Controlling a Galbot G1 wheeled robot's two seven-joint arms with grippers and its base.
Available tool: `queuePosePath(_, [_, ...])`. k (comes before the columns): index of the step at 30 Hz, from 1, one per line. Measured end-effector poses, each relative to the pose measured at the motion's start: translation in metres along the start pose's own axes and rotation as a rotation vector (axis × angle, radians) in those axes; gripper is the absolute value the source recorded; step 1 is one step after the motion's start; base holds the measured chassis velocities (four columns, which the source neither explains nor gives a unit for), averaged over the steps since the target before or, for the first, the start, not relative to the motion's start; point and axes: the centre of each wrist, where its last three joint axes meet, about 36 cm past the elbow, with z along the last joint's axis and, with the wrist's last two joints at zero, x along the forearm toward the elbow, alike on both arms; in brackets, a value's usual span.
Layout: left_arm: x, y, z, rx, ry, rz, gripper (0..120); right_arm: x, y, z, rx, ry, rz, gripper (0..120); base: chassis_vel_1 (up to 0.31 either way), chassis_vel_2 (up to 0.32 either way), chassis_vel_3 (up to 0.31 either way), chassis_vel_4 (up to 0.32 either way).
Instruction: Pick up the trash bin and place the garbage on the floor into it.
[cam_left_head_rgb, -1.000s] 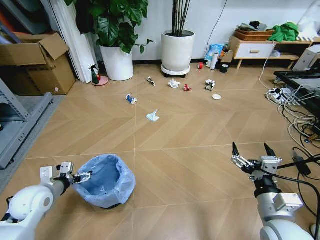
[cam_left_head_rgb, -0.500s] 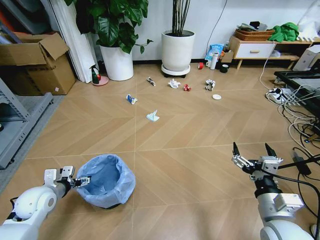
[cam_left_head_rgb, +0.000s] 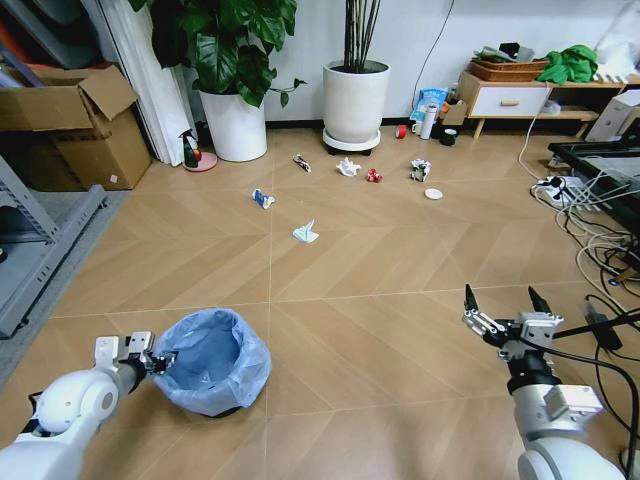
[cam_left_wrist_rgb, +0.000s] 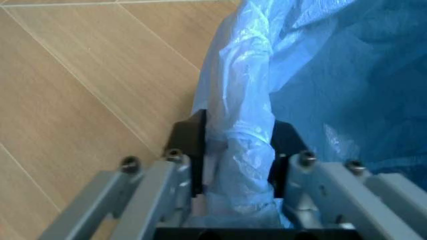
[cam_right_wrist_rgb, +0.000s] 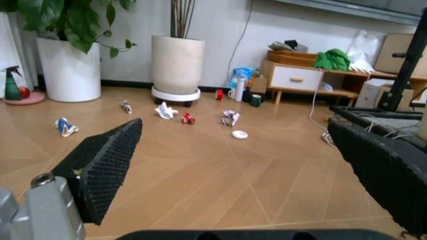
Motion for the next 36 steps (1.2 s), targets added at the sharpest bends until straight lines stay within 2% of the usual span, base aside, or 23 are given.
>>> queuePosePath(1, [0.003,-0.001,0.0,-0.003,-0.006,0.014,14,0.0,0.0,0.0,-0.001,0.003,0.004,100,0.0,0.0,0.0,0.0])
queuePosePath(4, [0.013,-0.005,0.0,-0.002,-0.027,0.027,1,-0.001,0.0,-0.001,-0.002,0.027,0.016,100,0.0,0.0,0.0,0.0])
queuePosePath(9, [0.027,-0.008,-0.004,0.025,-0.064,0.026,0,-0.002,-0.001,-0.005,-0.006,0.052,0.031,100,0.0,0.0,0.0,0.0])
queuePosePath(11, [0.04,-0.01,-0.006,0.046,-0.104,0.023,0,-0.004,-0.002,-0.007,-0.011,0.059,0.04,100,0.0,0.0,0.0,0.0])
queuePosePath(18, [0.062,-0.02,0.0,0.102,-0.175,-0.012,0,-0.005,-0.004,-0.012,-0.016,0.053,0.051,100,0.0,0.0,0.0,0.0])
queuePosePath(22, [0.075,-0.044,0.012,0.159,-0.263,-0.052,0,-0.005,-0.004,-0.012,-0.013,0.052,0.057,100,0.0,0.0,0.0,0.0])
queuePosePath(23, [0.075,-0.044,0.012,0.159,-0.263,-0.052,0,-0.005,-0.004,-0.012,-0.013,0.052,0.057,100,0.0,0.0,0.0,0.0])
queuePosePath(26, [0.087,-0.063,0.018,0.189,-0.352,-0.081,0,-0.006,-0.005,-0.012,-0.01,0.05,0.057,100,0.0,0.0,0.0,0.0])
queuePosePath(27, [0.092,-0.07,0.021,0.188,-0.399,-0.097,0,-0.006,-0.005,-0.012,-0.009,0.05,0.055,100,0.0,0.0,0.0,0.0])
queuePosePath(28, [0.092,-0.07,0.021,0.188,-0.399,-0.097,0,-0.006,-0.005,-0.012,-0.009,0.05,0.055,100,0.0,0.0,0.0,0.0])
queuePosePath(31, [0.103,-0.083,0.026,0.18,-0.478,-0.125,0,-0.006,-0.005,-0.012,-0.007,0.051,0.045,100,0.0,0.0,0.0,0.0])
queuePosePath(36, [0.117,-0.097,0.031,0.155,-0.526,-0.132,0,-0.006,-0.004,-0.01,-0.002,0.05,0.032,100,0.0,0.0,0.0,0.0])
